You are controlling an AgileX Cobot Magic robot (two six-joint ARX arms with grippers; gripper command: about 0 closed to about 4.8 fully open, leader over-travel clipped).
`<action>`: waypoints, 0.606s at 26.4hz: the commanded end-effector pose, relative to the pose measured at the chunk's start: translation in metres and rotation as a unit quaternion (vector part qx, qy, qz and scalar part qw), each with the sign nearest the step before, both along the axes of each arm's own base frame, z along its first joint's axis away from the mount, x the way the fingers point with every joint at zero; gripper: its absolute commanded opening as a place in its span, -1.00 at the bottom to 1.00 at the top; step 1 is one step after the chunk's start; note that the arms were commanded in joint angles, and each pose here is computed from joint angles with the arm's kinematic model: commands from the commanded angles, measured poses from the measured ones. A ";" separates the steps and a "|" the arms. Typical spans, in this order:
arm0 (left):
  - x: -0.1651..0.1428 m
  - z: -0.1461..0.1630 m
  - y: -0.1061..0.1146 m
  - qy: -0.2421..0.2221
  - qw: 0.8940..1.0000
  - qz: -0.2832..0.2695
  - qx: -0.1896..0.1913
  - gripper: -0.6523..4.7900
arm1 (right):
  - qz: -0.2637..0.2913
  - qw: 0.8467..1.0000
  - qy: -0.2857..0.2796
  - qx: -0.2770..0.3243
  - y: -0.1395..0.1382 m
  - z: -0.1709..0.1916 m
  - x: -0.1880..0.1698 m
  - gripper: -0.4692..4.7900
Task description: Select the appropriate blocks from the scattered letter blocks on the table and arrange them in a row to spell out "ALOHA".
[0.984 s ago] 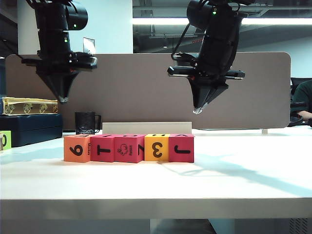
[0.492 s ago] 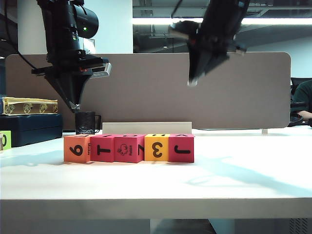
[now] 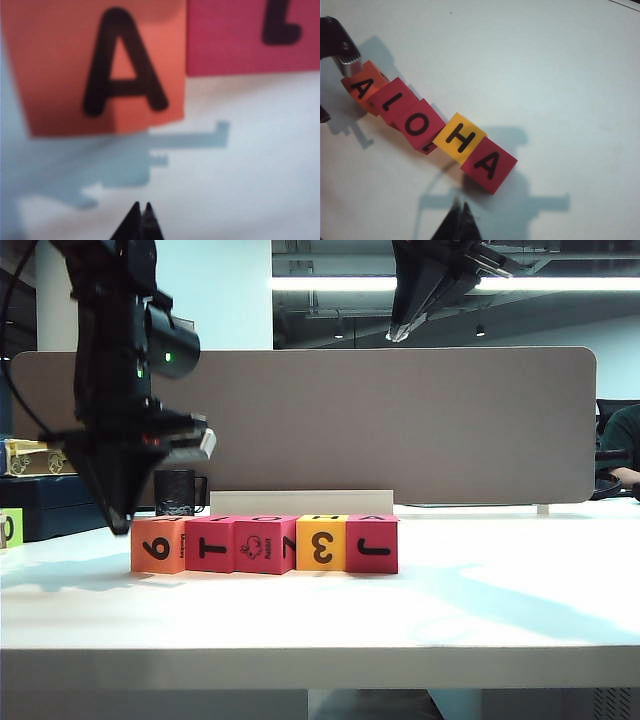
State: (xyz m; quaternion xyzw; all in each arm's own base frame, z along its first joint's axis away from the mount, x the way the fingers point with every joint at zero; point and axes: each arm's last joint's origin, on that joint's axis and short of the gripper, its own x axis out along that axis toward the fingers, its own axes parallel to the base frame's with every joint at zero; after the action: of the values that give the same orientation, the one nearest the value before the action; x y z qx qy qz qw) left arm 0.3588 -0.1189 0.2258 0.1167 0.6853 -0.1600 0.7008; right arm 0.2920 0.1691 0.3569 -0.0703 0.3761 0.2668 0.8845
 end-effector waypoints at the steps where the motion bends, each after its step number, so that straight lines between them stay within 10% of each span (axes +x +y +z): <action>1: 0.003 -0.013 -0.002 -0.029 0.999 -0.001 -0.014 -0.78 | 0.004 1.000 -0.008 0.003 0.000 0.004 -0.001 -0.84; 16: 0.013 -0.027 -0.007 -0.098 0.994 -0.018 -0.038 -0.78 | 0.006 1.000 -0.004 0.000 0.001 0.003 -0.003 -0.84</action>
State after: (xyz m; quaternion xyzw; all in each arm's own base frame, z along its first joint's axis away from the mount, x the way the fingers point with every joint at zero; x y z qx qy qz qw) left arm 0.3710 -0.1241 0.1973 0.1177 0.6129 -0.1792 0.7605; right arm 0.2906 0.1699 0.3562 -0.0738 0.3805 0.2685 0.8819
